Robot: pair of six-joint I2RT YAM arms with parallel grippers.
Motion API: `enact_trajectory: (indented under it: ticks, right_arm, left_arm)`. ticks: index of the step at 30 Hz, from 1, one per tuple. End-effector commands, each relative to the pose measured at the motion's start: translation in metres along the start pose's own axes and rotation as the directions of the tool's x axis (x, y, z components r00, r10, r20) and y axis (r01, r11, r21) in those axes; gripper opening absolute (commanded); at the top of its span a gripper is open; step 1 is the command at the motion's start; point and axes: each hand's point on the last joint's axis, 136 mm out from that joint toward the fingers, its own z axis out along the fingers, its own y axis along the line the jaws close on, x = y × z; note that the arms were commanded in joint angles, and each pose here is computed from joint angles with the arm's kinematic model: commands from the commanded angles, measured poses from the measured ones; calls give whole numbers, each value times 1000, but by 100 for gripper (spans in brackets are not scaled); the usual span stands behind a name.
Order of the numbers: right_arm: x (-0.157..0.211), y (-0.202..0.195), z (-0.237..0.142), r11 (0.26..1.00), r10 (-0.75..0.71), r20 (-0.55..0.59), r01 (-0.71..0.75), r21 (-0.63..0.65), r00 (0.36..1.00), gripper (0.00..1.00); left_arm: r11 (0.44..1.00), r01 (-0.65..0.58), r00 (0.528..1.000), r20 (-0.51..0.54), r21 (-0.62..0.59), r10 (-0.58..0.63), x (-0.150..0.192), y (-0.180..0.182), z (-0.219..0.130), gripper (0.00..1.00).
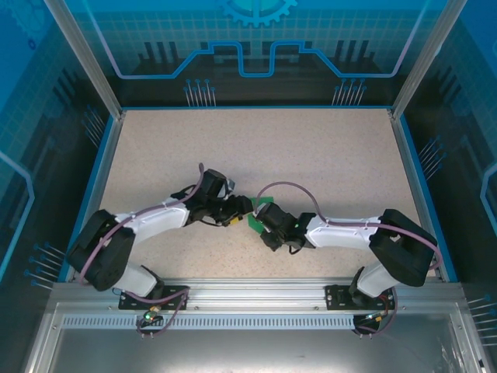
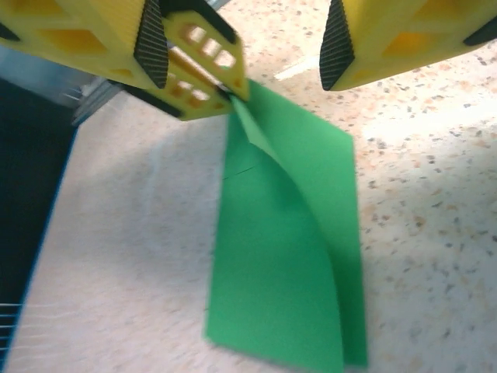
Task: Fold a paper plane with a square sheet of paper (fold left side to right side)
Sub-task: Fourth fold the wing at the center of the table.
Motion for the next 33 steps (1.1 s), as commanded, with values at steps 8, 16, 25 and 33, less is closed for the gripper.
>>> enact_trajectory:
  ticks: [8, 16, 25, 33]
  right_arm:
    - [21, 4, -2, 994, 40, -44, -45, -100, 998, 10]
    - [14, 7, -14, 945, 164, -14, -161, -283, 986, 8]
    - [23, -2, -10, 894, 271, -52, -272, -357, 961, 7]
    - [28, -6, -11, 865, 319, -59, -316, -390, 946, 7]
  left_arm:
    - [1000, -1, 998, 64, 30, -1, 3, 9, -32, 61]
    - [998, 20, 1000, -9, 53, -20, 15, 16, -2, 52]
    - [999, 13, 996, -89, 36, -10, 26, 10, 41, 41]
    - [1000, 9, 992, -124, 27, -6, 28, 5, 65, 38]
